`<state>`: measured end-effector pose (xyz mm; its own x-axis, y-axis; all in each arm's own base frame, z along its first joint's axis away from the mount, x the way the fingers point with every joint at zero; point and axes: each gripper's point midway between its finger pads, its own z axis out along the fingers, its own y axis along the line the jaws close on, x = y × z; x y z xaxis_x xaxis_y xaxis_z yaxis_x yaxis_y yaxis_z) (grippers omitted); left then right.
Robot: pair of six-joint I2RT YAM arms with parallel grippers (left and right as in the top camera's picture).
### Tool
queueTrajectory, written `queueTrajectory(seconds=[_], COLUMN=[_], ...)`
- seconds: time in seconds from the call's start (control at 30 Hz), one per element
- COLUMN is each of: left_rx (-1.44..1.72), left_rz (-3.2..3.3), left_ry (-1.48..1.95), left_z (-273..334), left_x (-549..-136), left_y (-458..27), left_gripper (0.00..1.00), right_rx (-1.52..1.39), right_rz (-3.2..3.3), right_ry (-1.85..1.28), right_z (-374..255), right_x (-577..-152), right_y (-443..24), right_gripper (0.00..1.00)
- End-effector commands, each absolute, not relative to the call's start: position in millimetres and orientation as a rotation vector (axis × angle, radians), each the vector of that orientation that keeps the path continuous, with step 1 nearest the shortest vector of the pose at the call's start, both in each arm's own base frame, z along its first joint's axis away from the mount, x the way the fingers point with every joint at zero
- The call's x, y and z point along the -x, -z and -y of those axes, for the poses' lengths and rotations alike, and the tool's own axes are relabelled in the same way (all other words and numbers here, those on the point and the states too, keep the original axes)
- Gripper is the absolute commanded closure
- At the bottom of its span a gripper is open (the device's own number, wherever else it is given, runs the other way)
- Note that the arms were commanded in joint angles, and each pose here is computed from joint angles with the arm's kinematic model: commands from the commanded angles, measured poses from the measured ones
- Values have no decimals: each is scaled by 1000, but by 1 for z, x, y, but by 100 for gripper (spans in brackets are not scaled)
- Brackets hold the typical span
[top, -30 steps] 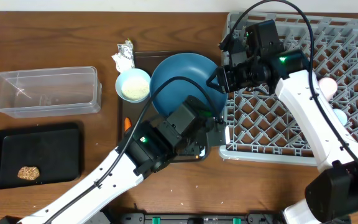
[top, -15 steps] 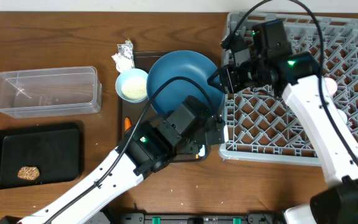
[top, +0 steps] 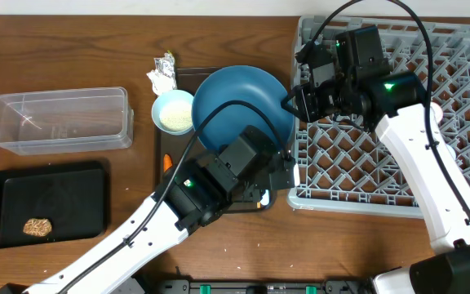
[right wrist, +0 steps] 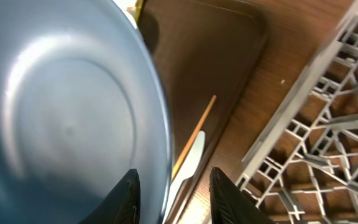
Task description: Sort waste into correct bins and load items into the dishwasher rack
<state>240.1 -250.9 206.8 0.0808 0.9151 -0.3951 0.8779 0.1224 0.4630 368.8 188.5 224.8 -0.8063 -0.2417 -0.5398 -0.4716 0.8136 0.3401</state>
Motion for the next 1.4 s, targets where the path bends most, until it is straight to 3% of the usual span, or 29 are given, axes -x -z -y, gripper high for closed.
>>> queueTrajectory(seconds=[0.0, 0.2, 0.4, 0.5, 0.83, 0.87, 0.93, 1.07, 1.37], left_rx=[-1715, -1711, -1707, -1706, -1699, -1697, -1692, -1686, -1621], left_rz=[-1744, -1740, -1737, -1736, -1731, -1733, -1738, -1744, -1817], left_ry=[-96, -94, -94, -94, -93, -92, -90, -86, -53], left_z=[253, 254, 255, 255, 256, 256, 256, 256, 254], left_x=[-245, -246, -246, -246, -248, -248, -248, -248, -246], left_y=[-221, -222, -223, -223, -224, -224, -224, -224, -222], left_gripper=[94, 94, 94, 94, 94, 91, 71, 57, 54], right_rx=[521, 529, 507, 489, 464, 431, 368, 324, 277], right_rz=[-2529, -2515, -2490, -2499, -2509, -2516, -2525, -2515, -2523], right_ry=[-614, -620, -628, -633, -619, -598, -551, -526, -493], right_z=[-193, -199, -201, -201, -198, -194, -184, -172, -157], right_x=[-369, -372, -379, -380, -385, -388, -394, -398, -394], right_y=[-222, -222, -225, -223, -218, -217, -217, -222, -230], right_gripper=[74, 85, 89, 99, 99, 99, 99, 99, 99])
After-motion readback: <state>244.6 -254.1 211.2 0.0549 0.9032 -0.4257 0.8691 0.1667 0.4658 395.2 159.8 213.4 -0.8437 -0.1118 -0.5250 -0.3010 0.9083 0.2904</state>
